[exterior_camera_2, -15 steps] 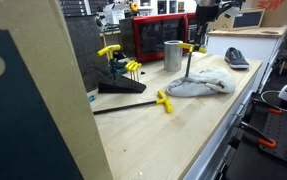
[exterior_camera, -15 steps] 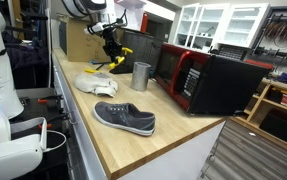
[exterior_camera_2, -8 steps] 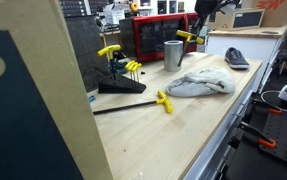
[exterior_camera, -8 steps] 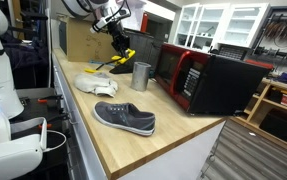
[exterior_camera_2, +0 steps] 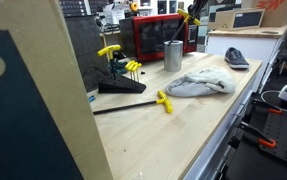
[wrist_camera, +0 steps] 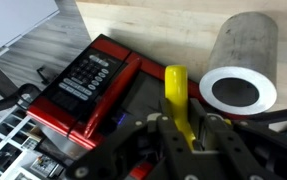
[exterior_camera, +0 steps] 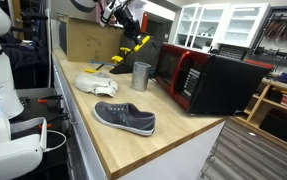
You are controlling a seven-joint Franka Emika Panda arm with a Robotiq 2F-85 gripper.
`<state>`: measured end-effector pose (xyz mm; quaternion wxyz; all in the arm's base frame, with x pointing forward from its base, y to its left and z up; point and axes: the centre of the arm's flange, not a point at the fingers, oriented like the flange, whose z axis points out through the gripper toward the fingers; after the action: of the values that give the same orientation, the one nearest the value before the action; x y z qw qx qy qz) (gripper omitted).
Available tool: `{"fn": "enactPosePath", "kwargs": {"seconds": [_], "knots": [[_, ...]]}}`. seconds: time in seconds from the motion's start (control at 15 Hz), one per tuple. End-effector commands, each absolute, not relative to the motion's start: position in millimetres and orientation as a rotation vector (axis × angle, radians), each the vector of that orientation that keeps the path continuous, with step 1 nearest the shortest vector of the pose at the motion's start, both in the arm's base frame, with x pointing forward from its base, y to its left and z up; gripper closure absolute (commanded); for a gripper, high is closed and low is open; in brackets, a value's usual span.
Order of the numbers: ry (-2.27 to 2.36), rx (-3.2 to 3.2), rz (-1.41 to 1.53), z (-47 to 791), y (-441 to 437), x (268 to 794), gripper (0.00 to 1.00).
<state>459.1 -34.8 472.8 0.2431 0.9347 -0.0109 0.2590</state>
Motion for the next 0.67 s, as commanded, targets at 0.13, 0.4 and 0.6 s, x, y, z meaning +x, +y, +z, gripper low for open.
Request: {"fn": "enactPosePath", "kwargs": {"seconds": [0.13, 0.4, 0.6], "knots": [[-0.156, 2.427, 0.817, 502.1, -49.1, 472.6, 0.94], [-0.203, 2.35, 0.838, 512.2, -61.8, 475.4, 0.94], [-0.226, 2.295, 0.831, 515.7, -71.1, 476.8, 0.94]]}}
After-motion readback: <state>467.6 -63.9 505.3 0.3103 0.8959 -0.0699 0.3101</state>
